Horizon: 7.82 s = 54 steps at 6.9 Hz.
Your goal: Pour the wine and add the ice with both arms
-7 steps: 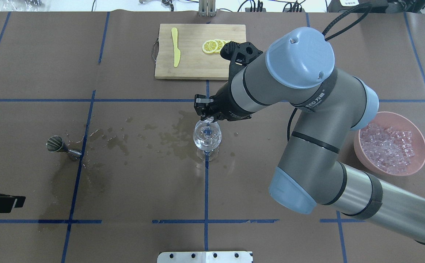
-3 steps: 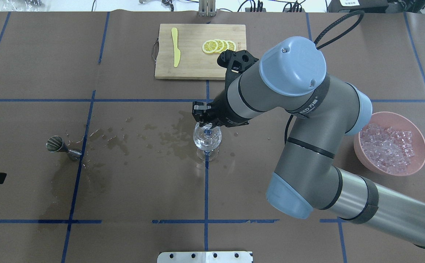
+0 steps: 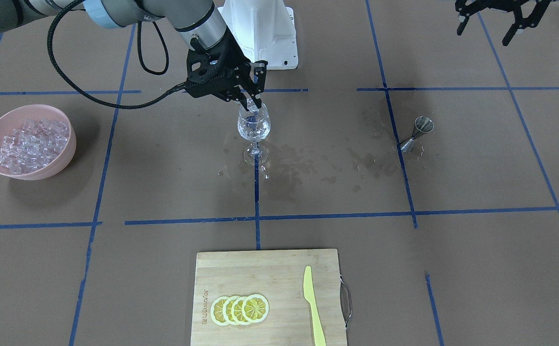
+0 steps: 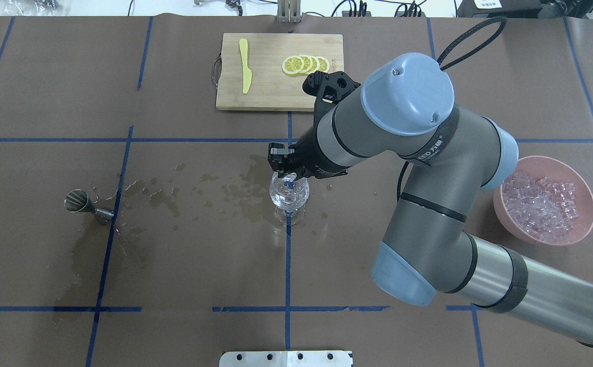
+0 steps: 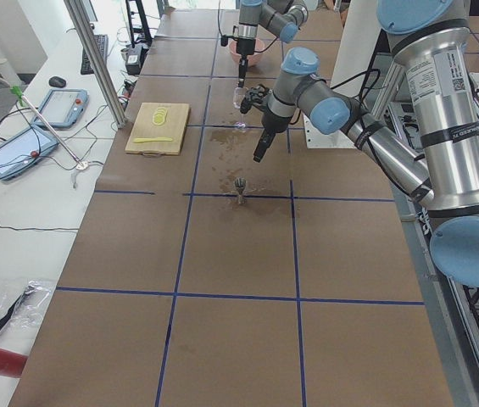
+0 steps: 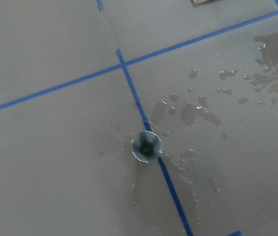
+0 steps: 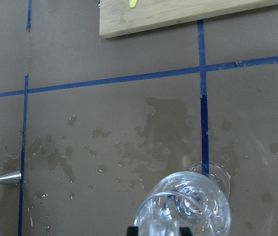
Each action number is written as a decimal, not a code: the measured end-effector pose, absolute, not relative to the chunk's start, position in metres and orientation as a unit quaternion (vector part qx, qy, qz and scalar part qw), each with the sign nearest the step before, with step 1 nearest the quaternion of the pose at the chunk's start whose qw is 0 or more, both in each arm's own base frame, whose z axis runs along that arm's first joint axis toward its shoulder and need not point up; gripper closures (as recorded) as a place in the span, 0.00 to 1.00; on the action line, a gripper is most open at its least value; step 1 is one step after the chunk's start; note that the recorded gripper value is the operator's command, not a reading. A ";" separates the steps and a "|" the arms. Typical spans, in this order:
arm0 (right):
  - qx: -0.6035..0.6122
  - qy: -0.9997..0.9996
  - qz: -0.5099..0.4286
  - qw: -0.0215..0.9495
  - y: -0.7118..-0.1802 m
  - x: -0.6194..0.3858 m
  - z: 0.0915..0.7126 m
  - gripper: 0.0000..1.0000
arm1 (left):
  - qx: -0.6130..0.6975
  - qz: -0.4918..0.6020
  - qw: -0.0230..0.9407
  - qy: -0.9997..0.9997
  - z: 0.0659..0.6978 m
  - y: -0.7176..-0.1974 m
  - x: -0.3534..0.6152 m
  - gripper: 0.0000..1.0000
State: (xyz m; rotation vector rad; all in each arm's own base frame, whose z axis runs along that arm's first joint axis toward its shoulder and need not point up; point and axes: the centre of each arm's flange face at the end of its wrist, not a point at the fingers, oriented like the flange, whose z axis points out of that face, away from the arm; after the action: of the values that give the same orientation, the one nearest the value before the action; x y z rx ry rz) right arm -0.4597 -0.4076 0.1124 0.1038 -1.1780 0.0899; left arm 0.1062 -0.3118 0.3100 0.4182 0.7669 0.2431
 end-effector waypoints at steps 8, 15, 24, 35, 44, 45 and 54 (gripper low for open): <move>0.028 -0.530 0.064 0.845 -0.410 -0.402 0.105 0.00 | 0.214 0.157 0.905 0.333 0.329 -0.344 0.077 0.00; 0.036 -0.484 0.060 0.872 -0.454 -0.330 0.178 0.00 | 0.182 0.161 0.902 0.357 0.353 -0.360 0.081 0.00; 0.039 -0.479 0.054 0.875 -0.457 -0.330 0.182 0.00 | 0.235 0.124 0.899 0.348 0.319 -0.360 0.092 0.00; 0.047 -0.455 0.018 0.889 -0.496 -0.244 0.227 0.00 | 0.222 0.106 0.909 0.338 0.339 -0.370 0.108 0.00; 0.054 -0.459 0.022 0.886 -0.491 -0.238 0.210 0.00 | 0.296 0.020 0.905 0.304 0.351 -0.360 0.071 0.00; 0.054 -0.458 0.025 0.887 -0.493 -0.234 0.212 0.00 | 0.297 0.019 0.906 0.301 0.351 -0.360 0.071 0.00; 0.045 -0.331 -0.112 0.936 -0.547 0.009 0.471 0.00 | 0.296 0.021 0.906 0.302 0.351 -0.360 0.070 0.00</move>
State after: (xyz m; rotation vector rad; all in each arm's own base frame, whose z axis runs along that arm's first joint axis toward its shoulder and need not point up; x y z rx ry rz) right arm 0.0086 -0.5472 0.4712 0.0927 -0.6762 -0.2299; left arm 0.0701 -0.3604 0.3515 0.6119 0.6243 0.0434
